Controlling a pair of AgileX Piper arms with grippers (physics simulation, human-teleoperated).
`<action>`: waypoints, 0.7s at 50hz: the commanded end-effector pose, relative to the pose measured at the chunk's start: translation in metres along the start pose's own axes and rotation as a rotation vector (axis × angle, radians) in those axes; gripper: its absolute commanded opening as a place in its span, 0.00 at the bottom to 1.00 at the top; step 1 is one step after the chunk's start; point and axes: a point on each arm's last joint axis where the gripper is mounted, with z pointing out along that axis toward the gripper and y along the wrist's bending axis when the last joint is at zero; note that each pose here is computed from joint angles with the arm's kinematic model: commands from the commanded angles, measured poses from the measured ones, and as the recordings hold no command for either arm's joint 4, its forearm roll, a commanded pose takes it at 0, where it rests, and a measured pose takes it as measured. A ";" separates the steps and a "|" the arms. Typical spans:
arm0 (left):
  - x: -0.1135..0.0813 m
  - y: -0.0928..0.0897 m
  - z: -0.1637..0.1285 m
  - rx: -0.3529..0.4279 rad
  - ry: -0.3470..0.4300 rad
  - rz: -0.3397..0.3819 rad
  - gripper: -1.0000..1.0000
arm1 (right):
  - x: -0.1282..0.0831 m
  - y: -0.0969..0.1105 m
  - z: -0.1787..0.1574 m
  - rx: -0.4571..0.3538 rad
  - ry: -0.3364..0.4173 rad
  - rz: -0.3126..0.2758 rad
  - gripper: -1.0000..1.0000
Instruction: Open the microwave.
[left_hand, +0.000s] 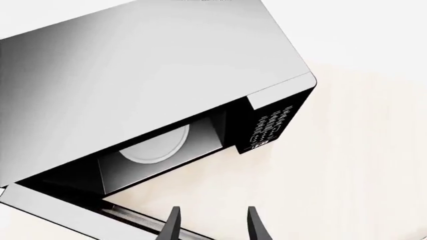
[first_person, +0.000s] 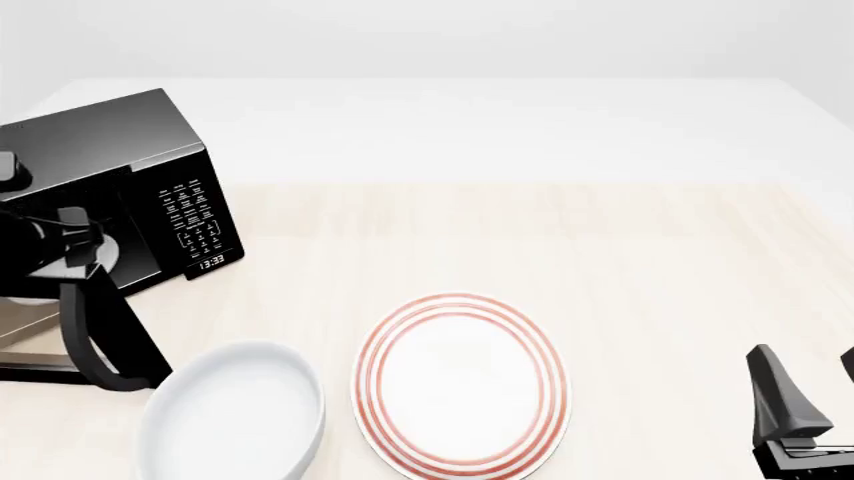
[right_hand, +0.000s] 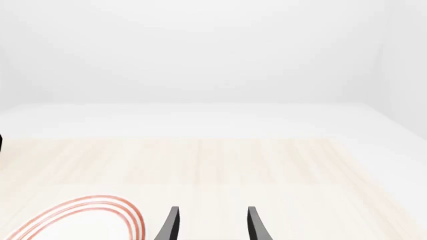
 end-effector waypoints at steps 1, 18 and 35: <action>0.009 0.003 0.009 -0.010 0.030 -0.006 1.00 | 0.000 0.000 0.000 -0.001 0.001 0.000 1.00; 0.016 0.001 0.008 -0.002 0.048 0.006 1.00 | 0.000 0.000 0.000 0.001 -0.002 0.000 1.00; 0.025 0.004 -0.006 -0.013 0.055 -0.006 1.00 | 0.000 0.000 0.000 0.001 -0.002 0.000 1.00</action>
